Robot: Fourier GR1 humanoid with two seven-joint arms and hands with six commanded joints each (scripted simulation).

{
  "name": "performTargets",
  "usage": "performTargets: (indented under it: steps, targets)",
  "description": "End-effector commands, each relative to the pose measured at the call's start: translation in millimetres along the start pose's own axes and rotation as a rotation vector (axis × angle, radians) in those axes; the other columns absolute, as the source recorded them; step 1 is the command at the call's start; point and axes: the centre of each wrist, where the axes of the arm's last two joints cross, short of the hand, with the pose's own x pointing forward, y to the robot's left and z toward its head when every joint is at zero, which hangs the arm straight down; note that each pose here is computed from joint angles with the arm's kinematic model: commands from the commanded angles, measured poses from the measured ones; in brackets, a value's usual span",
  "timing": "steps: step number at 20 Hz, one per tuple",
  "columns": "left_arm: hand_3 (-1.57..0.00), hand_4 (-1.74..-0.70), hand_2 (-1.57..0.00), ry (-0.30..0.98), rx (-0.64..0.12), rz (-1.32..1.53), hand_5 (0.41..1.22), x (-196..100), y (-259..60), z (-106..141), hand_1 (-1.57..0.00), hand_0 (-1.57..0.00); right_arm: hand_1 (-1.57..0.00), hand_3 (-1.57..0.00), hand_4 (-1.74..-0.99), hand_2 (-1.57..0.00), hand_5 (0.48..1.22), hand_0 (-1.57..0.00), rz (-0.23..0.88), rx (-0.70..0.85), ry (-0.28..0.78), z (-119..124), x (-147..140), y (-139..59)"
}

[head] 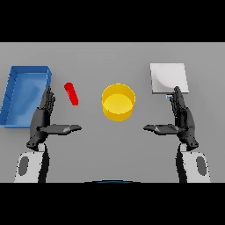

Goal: Pick up the red beaker and tilt it to pour out 1 green nut into yellow bowl. Pick up the yellow bowl and place it on the metallic measuring scale.

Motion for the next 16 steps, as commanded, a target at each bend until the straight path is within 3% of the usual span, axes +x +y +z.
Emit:
performTargets:
  steps: [1, 6, 8, 10, 13, 16]
  targets:
    - [0.0, -1.14, 0.0, -0.002, 0.001, 0.0, 0.66, 0, 1, 1, 0.0, 0.0, 0.0, 0.0, -1.071, 0.0, 0.578, 0.0, -0.001, 0.0, 0.0, 0, 0, 0.9]
    - [0.0, -1.14, 0.0, -0.013, -0.003, -0.002, 0.66, -2, 5, 12, 0.0, 0.0, 0.0, 0.0, -1.071, 0.0, 0.578, 0.0, 0.003, 0.007, 0.005, -3, 0, 10.0]
    - [0.0, -1.14, 0.0, -0.088, -0.071, -0.123, 0.66, 10, 3, 36, 0.0, 0.0, 0.0, 0.0, -1.072, 0.0, 0.577, 0.0, 0.241, 0.021, -0.132, 8, 9, 6.3]
    - [0.0, -1.14, 0.0, -0.065, -0.083, -0.18, 0.662, 19, 3, 42, 0.0, 0.0, 0.0, 0.0, -1.064, 0.0, 0.577, 0.0, 0.324, 0.038, -0.152, 15, 11, 14.1]
    - [0.0, -1.14, 0.0, -0.03, -0.097, -0.199, 0.655, 24, 2, 47, 0.0, 0.0, 0.0, 0.0, -1.103, 0.0, 0.592, 0.0, 0.317, 0.053, -0.165, 20, 14, 12.9]
    - [0.0, -1.14, 0.0, 0.016, -0.108, -0.204, 0.649, 22, 1, 36, 0.0, 0.0, 0.0, 0.0, -1.147, 0.0, 0.614, 0.0, 0.299, 0.063, -0.155, 18, 16, 12.1]
